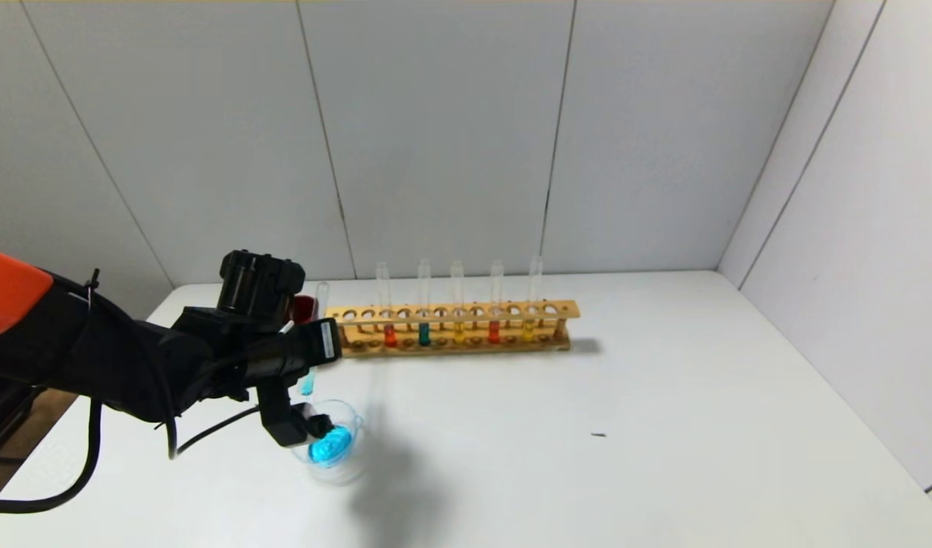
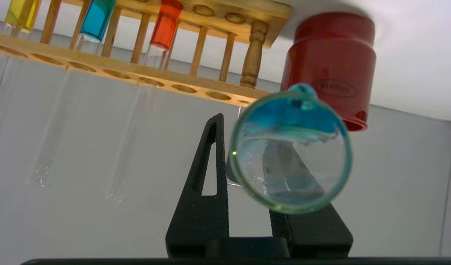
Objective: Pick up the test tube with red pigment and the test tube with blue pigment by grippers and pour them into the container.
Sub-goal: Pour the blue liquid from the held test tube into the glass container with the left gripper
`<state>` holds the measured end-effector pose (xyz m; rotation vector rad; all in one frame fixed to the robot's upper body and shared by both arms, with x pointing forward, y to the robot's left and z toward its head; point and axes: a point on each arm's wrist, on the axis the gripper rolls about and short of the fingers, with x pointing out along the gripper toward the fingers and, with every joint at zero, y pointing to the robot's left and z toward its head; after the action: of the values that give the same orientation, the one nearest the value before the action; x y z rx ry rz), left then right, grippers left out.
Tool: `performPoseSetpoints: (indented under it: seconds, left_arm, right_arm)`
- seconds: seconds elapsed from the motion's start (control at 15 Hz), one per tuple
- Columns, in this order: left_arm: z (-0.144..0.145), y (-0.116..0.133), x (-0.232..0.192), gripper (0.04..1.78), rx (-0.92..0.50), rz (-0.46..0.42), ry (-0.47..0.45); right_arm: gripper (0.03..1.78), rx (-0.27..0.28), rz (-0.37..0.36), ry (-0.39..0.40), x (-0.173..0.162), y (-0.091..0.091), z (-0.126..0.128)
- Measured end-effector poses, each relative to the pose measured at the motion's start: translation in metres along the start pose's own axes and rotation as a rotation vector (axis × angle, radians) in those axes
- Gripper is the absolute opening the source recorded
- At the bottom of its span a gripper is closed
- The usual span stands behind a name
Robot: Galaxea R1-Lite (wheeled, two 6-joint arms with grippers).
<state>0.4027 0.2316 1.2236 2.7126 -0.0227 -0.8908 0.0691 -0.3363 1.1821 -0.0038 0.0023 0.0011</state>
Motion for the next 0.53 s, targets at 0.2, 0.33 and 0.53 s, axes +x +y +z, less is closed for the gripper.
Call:
performPoseSetpoints:
  seconds: [0.2, 0.33, 0.53]
  left_arm:
    - [-0.0012, 0.0004, -0.0009, 0.34, 0.004, 0.006, 0.013]
    - [-0.0017, 0.0006, -0.0013, 0.34, 0.004, 0.007, 0.016]
    - [-0.0021, 0.0007, -0.0016, 0.34, 0.005, 0.008, 0.02]
  right_arm:
    - [1.75, 0.0, 0.0, 0.0, 0.0, 0.0, 0.0]
    - [1.75, 0.0, 0.0, 0.0, 0.0, 0.0, 0.0]
    - [1.75, 0.0, 0.001, 0.0, 0.0, 0.0, 0.0]
